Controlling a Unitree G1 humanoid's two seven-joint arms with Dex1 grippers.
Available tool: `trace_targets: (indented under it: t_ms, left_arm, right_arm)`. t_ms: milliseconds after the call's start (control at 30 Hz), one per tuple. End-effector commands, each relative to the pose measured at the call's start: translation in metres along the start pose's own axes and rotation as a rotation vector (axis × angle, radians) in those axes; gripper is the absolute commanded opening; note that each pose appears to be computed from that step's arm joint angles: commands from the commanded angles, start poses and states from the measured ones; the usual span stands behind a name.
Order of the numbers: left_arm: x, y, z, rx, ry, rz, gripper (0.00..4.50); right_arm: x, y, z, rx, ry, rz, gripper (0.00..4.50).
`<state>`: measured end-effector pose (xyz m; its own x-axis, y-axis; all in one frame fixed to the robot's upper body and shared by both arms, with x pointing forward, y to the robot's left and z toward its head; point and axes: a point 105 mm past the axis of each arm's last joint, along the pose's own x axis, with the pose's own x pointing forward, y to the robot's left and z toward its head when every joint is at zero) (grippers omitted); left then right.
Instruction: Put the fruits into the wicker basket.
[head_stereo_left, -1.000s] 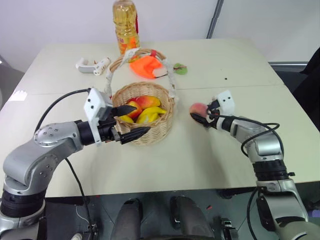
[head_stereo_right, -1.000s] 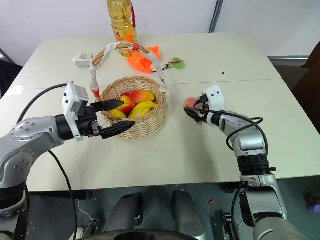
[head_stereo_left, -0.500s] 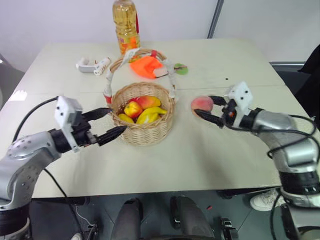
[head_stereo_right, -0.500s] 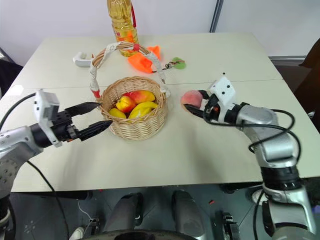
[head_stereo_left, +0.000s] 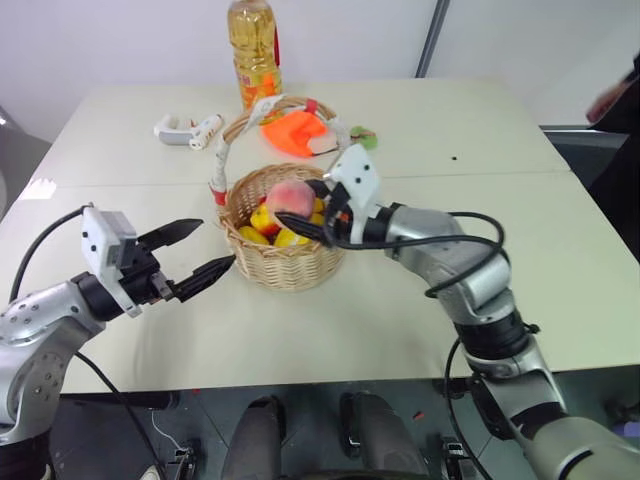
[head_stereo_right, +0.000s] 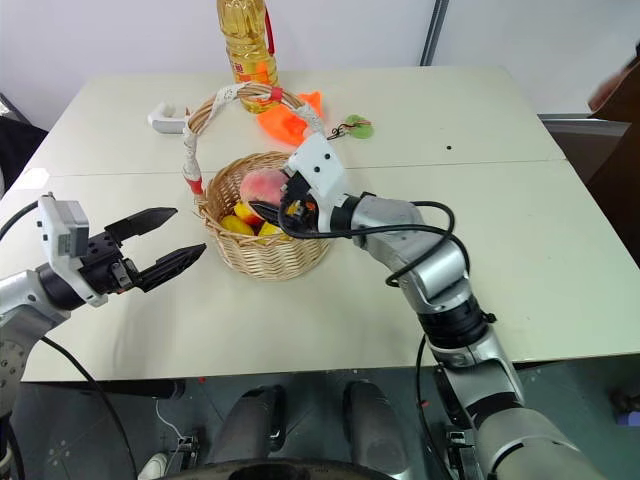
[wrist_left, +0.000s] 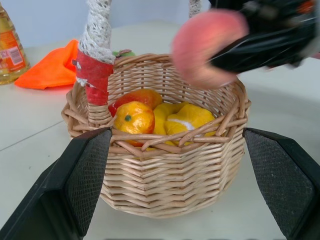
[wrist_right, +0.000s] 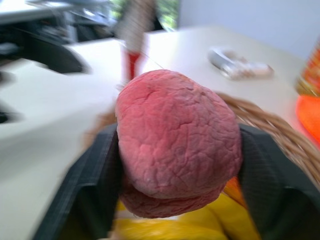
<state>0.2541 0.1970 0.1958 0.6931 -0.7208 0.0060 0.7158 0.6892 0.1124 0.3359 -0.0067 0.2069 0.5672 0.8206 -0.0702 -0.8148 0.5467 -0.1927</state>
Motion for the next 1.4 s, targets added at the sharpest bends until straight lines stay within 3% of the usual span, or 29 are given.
trace_targets:
  t_ms: [33,267,400,633,733,967,1133,1400]
  left_arm:
    - [-0.001,-0.006,0.012,0.037,-0.041,0.0,4.5]
    - [-0.002,-0.008,0.016,0.031,-0.063,0.006,4.5]
    - [0.003,-0.007,0.017,0.024,-0.074,-0.006,4.5]
    - [0.013,-0.008,0.02,0.029,-0.088,-0.044,4.5]
    - [0.015,-0.009,0.022,0.031,-0.094,-0.049,4.5]
    - [0.015,-0.013,0.02,0.027,-0.098,-0.048,4.5]
    - [0.016,-0.013,0.02,0.025,-0.102,-0.048,4.5]
    - [0.026,-0.015,0.019,0.016,-0.115,-0.079,4.5]
  right_arm:
    - [-0.006,-0.002,0.026,-0.097,-0.097,-0.025,4.45]
    - [-0.06,0.005,0.031,-0.038,-0.171,0.109,4.45]
    - [-0.069,-0.02,0.01,0.006,-0.109,-0.014,4.45]
    - [-0.037,-0.072,0.003,0.097,-0.148,-0.297,4.45]
    - [-0.03,-0.073,0.004,0.121,-0.172,-0.295,3.68]
    - [-0.039,-0.079,0.018,0.149,-0.247,-0.313,0.04]
    - [-0.074,-0.103,0.031,0.09,-0.286,-0.423,0.01]
    - [-0.18,-0.194,0.014,-0.003,-0.184,-0.925,0.01]
